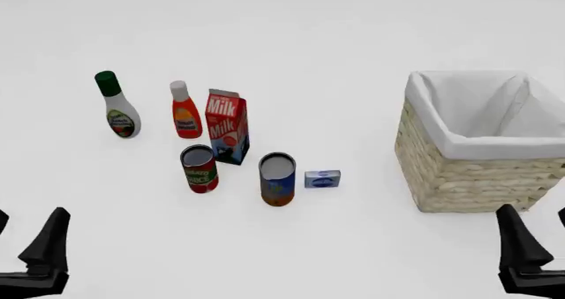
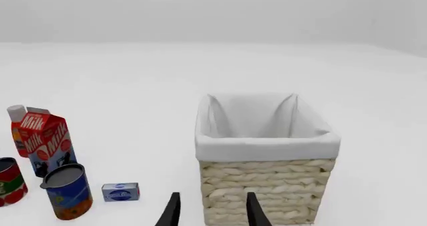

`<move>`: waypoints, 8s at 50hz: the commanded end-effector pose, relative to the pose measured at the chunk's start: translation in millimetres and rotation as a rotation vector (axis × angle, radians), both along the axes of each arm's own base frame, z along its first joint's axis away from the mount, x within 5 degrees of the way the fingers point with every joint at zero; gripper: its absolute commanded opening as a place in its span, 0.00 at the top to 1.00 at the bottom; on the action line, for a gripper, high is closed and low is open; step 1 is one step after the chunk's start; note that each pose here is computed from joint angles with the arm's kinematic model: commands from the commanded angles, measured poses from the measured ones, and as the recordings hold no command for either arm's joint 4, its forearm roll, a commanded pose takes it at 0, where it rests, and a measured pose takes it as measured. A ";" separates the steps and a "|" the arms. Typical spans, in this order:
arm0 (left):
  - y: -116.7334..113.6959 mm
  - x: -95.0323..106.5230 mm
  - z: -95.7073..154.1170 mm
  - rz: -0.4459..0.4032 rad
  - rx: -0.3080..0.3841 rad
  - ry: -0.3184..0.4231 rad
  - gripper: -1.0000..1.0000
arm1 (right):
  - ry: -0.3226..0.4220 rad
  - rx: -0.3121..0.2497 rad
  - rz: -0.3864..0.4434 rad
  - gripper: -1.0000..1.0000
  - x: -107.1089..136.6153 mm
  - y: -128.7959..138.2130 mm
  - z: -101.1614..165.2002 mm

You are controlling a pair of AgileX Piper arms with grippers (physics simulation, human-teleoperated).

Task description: Pick the salad dressing and place it in the basket.

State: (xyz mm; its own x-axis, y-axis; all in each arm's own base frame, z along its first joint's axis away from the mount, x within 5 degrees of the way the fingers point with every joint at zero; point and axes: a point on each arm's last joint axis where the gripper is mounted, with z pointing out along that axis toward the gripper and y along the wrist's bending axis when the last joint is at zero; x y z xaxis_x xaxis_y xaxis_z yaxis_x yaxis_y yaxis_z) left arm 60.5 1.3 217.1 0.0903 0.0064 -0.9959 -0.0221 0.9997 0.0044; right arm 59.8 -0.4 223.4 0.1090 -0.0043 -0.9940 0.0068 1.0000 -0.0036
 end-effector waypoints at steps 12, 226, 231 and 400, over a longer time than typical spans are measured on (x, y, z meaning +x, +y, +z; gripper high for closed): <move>-2.6 -6.4 7.2 -0.046 0.001 -0.003 0.00 | 0.035 -0.023 0.021 0.00 -3.5 1.3 -11.1; 86.1 408.8 55.9 0.172 -0.131 0.478 0.00 | 0.062 -0.031 0.173 0.00 -4.2 9.8 -14.0; 86.5 409.9 52.7 0.172 -0.128 0.476 0.00 | 0.062 -0.032 0.175 0.00 -4.2 10.0 -13.9; -196.6 142.8 227.4 -0.785 0.078 0.110 1.00 | 0.069 -0.016 0.198 0.00 -4.4 11.2 -14.3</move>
State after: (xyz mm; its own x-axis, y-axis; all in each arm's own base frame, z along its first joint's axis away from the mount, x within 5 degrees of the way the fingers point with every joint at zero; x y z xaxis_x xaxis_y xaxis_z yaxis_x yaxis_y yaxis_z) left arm 217.0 -174.6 459.8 0.0139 0.0250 -0.9996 0.6269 0.7786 0.0282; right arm 55.3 11.0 209.1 0.0427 -0.0061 -0.9991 -0.1936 0.9810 -0.0142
